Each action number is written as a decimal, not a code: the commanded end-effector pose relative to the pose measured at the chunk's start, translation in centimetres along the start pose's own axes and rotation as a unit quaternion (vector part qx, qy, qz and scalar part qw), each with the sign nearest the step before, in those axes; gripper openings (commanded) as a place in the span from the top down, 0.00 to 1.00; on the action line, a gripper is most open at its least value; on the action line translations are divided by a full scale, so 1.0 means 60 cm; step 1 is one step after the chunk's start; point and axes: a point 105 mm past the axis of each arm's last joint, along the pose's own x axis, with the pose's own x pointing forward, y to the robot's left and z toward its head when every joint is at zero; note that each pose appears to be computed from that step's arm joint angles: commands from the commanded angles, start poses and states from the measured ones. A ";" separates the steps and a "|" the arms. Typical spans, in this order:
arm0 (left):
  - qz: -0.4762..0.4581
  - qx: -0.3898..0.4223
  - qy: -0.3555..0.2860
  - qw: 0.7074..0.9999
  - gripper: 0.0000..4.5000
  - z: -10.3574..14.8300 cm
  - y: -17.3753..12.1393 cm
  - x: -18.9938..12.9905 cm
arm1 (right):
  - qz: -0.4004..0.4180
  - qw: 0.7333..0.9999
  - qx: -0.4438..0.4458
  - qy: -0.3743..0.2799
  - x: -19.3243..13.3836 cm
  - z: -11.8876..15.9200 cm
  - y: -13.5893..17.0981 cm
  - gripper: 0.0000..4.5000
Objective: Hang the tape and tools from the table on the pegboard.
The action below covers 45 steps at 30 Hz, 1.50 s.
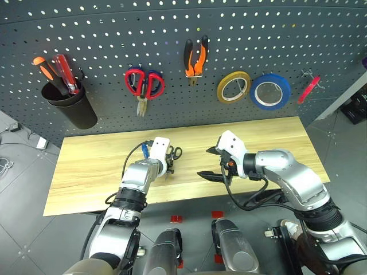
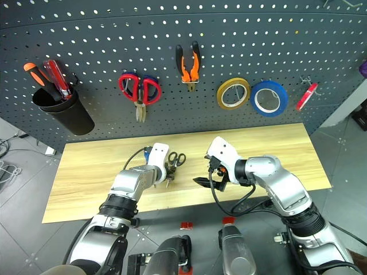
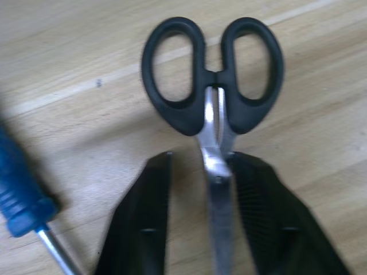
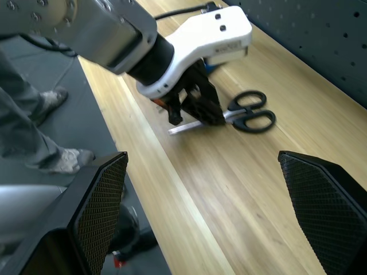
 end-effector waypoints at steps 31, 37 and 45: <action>0.224 0.189 -0.474 0.830 0.95 0.162 0.018 -0.341 | -0.051 0.958 -0.225 -0.169 -0.046 0.137 -0.040 0.00; 0.221 0.202 -0.455 0.839 0.95 0.171 0.025 -0.318 | -0.047 0.956 -0.229 -0.177 -0.040 0.146 -0.044 0.00; 0.232 0.180 -0.438 0.850 0.95 0.178 0.045 -0.293 | -0.055 0.952 -0.235 -0.187 -0.038 0.157 -0.052 0.00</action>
